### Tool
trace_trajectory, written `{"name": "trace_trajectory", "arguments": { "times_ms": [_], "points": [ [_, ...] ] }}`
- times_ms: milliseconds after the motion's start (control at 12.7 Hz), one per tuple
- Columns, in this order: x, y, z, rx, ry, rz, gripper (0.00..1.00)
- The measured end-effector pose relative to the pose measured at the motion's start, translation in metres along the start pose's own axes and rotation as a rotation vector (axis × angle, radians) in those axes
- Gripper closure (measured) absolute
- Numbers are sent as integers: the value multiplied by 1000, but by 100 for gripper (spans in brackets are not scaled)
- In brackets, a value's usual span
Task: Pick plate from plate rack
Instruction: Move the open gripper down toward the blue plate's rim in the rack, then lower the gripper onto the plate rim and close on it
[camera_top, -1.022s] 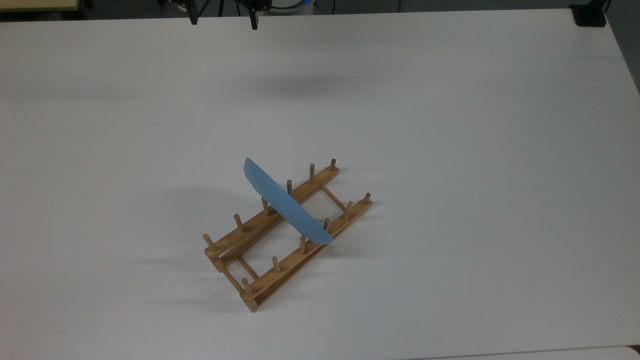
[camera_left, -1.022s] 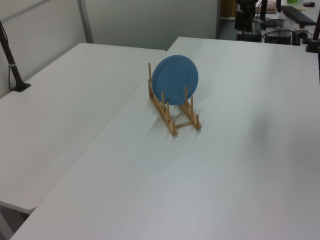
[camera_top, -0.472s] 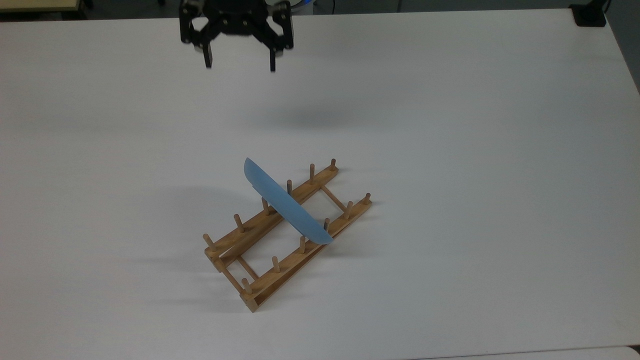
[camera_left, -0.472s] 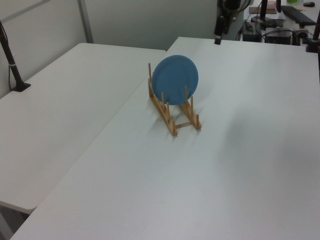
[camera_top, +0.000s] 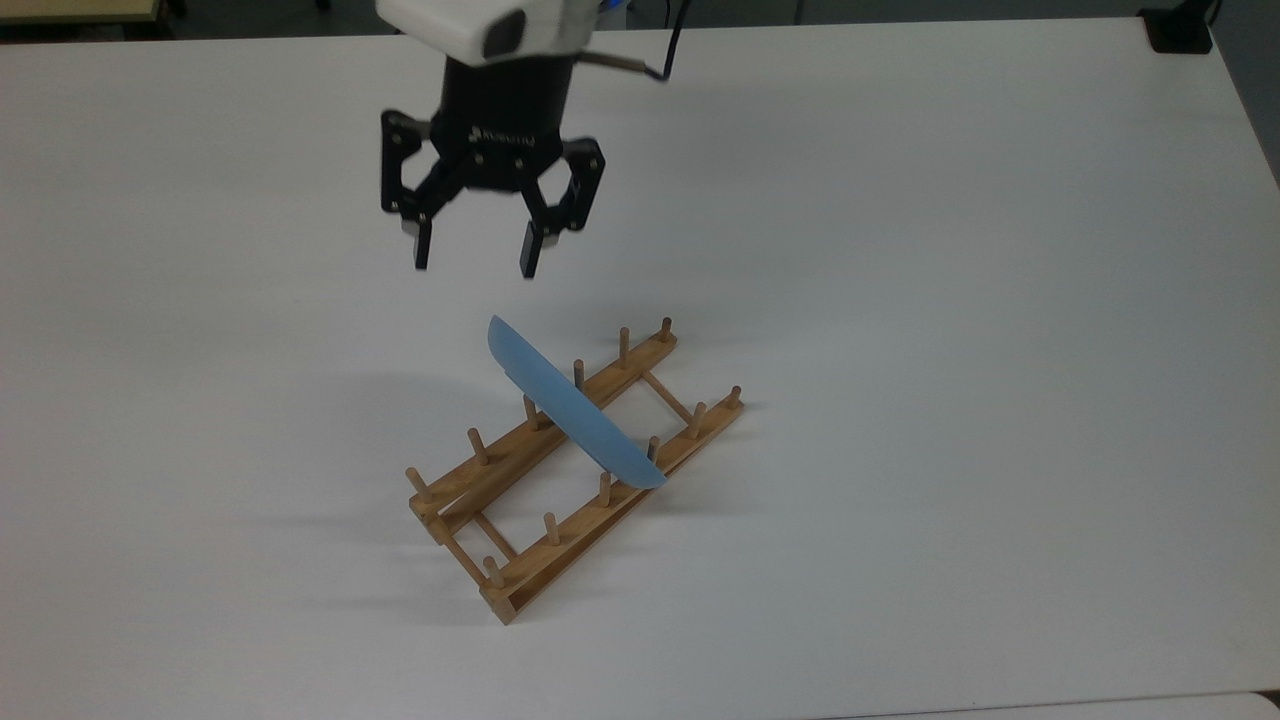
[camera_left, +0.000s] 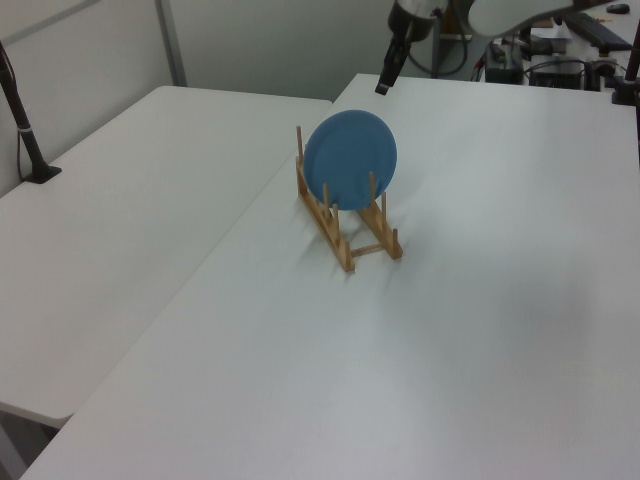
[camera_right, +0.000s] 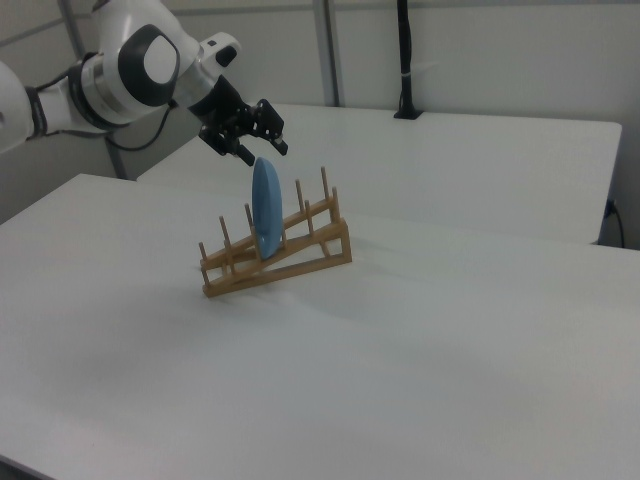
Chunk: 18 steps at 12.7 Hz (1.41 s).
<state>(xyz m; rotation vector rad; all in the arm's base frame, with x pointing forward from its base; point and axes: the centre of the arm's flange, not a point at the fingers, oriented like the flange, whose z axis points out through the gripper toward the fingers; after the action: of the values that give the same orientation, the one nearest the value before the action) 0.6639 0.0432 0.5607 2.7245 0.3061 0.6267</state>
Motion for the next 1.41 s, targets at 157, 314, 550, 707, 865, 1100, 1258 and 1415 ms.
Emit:
{"name": "trace_trajectory", "arguments": {
  "times_ms": [157,314,550,707,865,1100,1258,1415],
  "points": [
    [5,-18,17,-59,16,-27,31],
    [7,-42,32,-89,6,-43,37],
    [6,-58,46,-92,-9,-65,47],
    [8,-57,45,-96,-5,-67,69],
    [8,-56,44,-113,-1,-80,92],
    [9,-53,43,-143,6,-96,96],
    [11,-48,39,-177,16,-111,96],
    [15,-39,27,-190,38,-100,96]
  ]
}}
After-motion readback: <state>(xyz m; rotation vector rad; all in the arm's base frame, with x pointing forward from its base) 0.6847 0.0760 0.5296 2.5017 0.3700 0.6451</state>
